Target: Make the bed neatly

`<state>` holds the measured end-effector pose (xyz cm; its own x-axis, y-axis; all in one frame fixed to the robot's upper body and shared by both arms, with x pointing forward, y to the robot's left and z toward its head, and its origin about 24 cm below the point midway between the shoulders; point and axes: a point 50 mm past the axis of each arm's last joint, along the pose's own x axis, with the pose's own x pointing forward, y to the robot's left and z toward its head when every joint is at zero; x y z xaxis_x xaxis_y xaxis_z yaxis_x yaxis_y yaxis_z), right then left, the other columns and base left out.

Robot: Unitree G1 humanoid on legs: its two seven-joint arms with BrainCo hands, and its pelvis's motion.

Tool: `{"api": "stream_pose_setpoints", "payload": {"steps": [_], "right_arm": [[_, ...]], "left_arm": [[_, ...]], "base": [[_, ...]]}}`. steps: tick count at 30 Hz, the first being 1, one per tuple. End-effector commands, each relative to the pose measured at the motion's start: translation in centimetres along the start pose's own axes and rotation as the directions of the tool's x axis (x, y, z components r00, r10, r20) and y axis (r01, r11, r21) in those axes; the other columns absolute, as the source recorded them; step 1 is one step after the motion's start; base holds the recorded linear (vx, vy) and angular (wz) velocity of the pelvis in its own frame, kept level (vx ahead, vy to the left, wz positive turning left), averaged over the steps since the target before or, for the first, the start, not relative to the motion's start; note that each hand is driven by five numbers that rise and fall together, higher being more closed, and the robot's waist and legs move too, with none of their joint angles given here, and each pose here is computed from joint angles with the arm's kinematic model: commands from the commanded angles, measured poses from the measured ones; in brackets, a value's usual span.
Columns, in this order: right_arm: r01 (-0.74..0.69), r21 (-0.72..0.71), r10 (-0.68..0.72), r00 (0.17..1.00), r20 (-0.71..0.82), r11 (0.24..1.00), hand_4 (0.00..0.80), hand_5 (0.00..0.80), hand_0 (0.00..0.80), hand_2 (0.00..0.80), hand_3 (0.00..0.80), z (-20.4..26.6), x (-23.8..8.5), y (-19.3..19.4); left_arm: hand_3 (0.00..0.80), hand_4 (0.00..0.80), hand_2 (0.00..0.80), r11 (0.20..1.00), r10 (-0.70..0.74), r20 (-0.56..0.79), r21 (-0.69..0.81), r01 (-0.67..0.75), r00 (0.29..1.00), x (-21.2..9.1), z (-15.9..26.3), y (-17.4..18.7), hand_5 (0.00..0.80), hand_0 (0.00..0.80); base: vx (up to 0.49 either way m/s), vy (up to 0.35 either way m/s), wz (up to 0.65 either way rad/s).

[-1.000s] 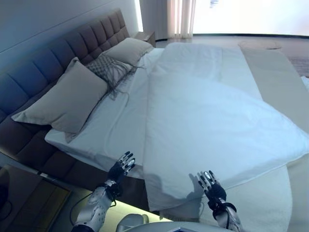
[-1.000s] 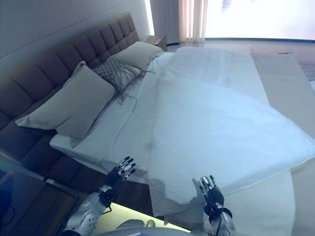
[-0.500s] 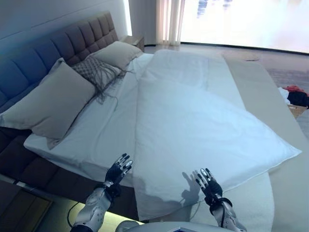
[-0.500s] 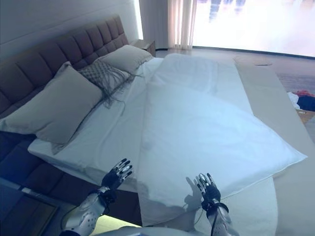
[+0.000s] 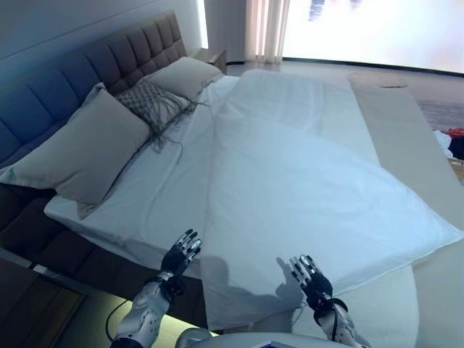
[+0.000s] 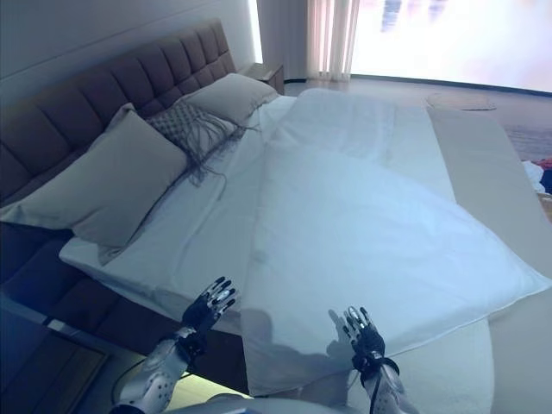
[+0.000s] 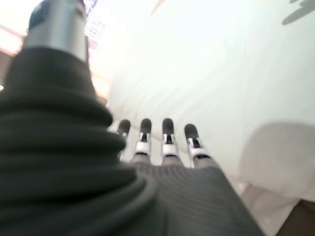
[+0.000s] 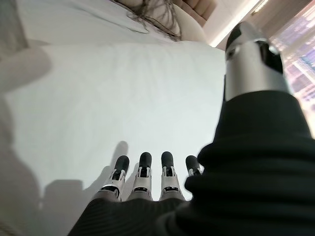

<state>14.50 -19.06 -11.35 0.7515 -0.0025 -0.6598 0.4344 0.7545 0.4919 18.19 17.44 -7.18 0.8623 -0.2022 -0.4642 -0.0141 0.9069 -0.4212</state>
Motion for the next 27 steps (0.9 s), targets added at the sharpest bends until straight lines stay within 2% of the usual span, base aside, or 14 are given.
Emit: {"api": "stream_pose_setpoints", "payload": {"steps": [1,5,10,15,21,23,27], "right_arm": [[-0.076,0.020,0.075,0.997,0.022,0.997,0.000,0.000,0.000,0.000,0.000,0.6,1.2,2.4],[-0.073,0.011,0.072,0.997,0.029,0.997,0.000,0.000,0.000,0.000,0.000,1.1,1.6,2.7],[0.016,0.085,-0.023,0.997,0.079,0.996,0.000,0.000,0.000,0.000,0.000,1.2,1.7,1.5],[0.031,0.081,-0.035,0.998,0.060,0.996,0.000,0.000,0.000,0.000,0.000,0.7,1.3,0.8],[0.008,0.046,-0.010,0.999,0.042,0.999,0.000,0.000,0.000,0.000,0.000,-0.4,0.8,0.8],[0.060,0.093,-0.064,0.997,0.039,0.994,0.000,0.000,0.000,0.000,0.000,-0.4,0.9,0.4],[0.099,0.191,-0.126,0.983,0.136,0.977,0.000,0.000,0.000,0.000,0.000,1.8,1.3,-0.8]], "left_arm": [[0.000,0.000,0.000,0.998,-0.034,0.128,0.055,0.027,0.991,1.1,3.5,-0.3,0.000,0.000],[0.000,0.000,0.000,0.997,-0.027,0.144,0.071,0.016,0.989,1.5,3.2,-0.9,0.000,0.000],[0.000,0.000,0.000,0.990,-0.068,0.136,0.132,0.050,0.988,2.3,4.1,-1.2,0.000,0.000],[0.000,0.000,0.000,0.992,-0.012,0.111,0.123,-0.002,0.994,1.6,3.2,0.1,0.000,0.000],[0.000,0.000,0.000,0.994,0.033,0.080,0.102,-0.041,0.996,0.7,2.5,1.3,0.000,0.000],[0.000,0.000,0.000,0.996,0.044,0.079,0.074,-0.050,0.996,0.8,2.4,1.1,0.000,0.000],[0.000,0.000,0.000,0.996,0.007,0.115,0.083,-0.017,0.993,1.5,3.7,0.5,0.000,0.000]], "base": [[-0.117,0.061,0.15],[-0.071,0.218,-0.08],[-0.015,0.262,-0.08],[-0.030,0.136,-0.26],[-0.035,-0.072,-0.02],[0.010,-0.216,-0.01],[-0.153,-0.170,0.02]]}}
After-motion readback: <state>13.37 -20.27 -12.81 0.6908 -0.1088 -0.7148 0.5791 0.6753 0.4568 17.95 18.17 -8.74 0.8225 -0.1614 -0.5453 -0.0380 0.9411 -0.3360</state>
